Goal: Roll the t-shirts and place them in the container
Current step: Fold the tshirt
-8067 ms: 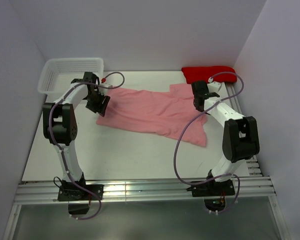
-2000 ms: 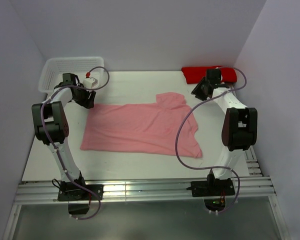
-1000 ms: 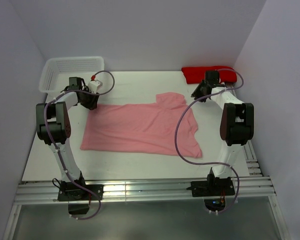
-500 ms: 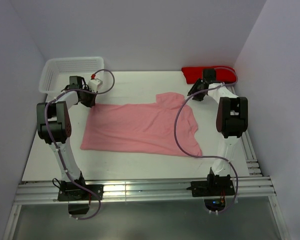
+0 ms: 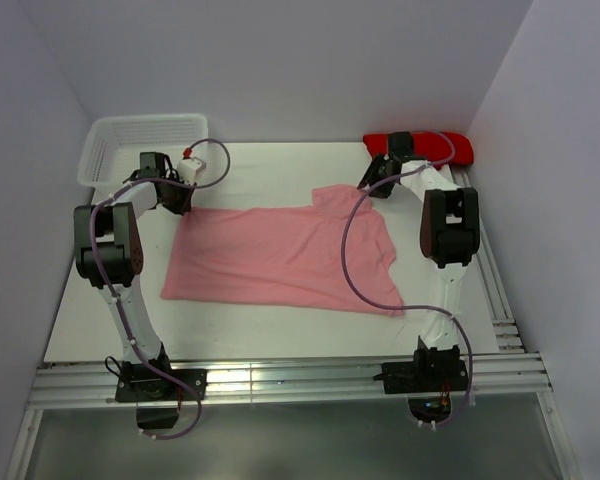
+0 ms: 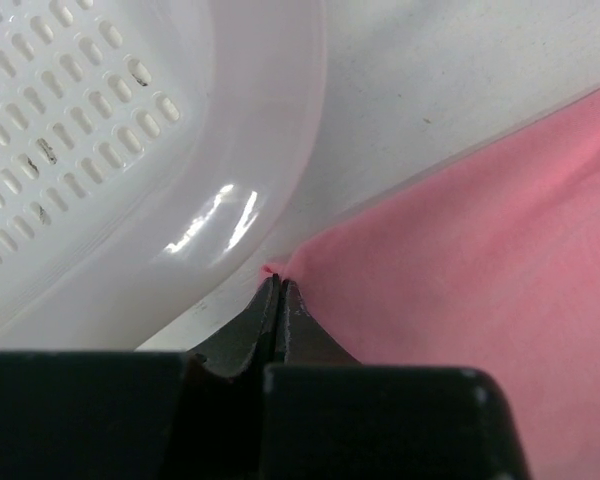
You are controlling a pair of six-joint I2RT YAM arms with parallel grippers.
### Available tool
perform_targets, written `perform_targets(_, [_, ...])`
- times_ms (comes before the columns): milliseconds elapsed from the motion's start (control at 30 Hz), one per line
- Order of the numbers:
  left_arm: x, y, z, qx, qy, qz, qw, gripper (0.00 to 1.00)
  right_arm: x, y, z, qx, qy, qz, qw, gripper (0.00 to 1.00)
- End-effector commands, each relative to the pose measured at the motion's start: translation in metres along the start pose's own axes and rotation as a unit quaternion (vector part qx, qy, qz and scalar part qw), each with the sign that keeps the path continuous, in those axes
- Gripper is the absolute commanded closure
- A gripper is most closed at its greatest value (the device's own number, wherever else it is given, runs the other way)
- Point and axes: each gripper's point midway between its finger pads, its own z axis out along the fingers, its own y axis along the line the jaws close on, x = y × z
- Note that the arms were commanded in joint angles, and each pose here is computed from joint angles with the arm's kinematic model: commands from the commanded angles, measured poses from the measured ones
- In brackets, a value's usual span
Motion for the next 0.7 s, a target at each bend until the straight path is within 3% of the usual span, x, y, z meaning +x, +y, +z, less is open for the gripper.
perform_targets(0, [-0.023, 0.005, -0.005, -0.013, -0.026, 0.018, 0.999, 1.00, -0.007, 0.010, 0.001, -0.010, -0.001, -0.011, 1.000, 0.48])
perform_targets(133, [-0.024, 0.004, -0.006, -0.014, -0.024, 0.019, 0.999, 1.00, -0.007, 0.012, 0.005, -0.011, 0.004, -0.010, 1.000, 0.51])
perform_targets(333, [-0.025, 0.002, -0.011, -0.016, -0.025, 0.017, 0.999, 1.00, -0.010, 0.016, 0.005, -0.016, -0.001, -0.011, 1.000, 0.81])
perform_targets(467, [-0.025, 0.002, -0.015, -0.021, -0.026, 0.016, 0.999, 1.00, -0.014, 0.019, -0.001, -0.015, -0.011, -0.015, 1.000, 0.94])
perform_targets(567, [-0.026, 0.002, -0.017, -0.026, -0.028, 0.016, 0.999, 1.00, -0.018, 0.021, -0.008, -0.018, -0.021, -0.017, 0.999, 0.96])
perform_targets(600, [-0.025, 0.002, -0.017, -0.026, -0.027, 0.016, 0.999, 1.00, -0.020, 0.024, -0.010, -0.022, -0.026, -0.020, 0.999, 0.90])
perform_targets(633, [-0.025, 0.002, -0.018, -0.026, -0.027, 0.014, 0.999, 1.00, -0.020, 0.022, -0.011, -0.017, -0.029, -0.021, 0.999, 0.76])
perform_targets(667, [-0.025, 0.002, -0.017, -0.026, -0.028, 0.014, 0.999, 1.00, -0.022, 0.022, -0.013, -0.015, -0.033, -0.023, 0.999, 0.69])
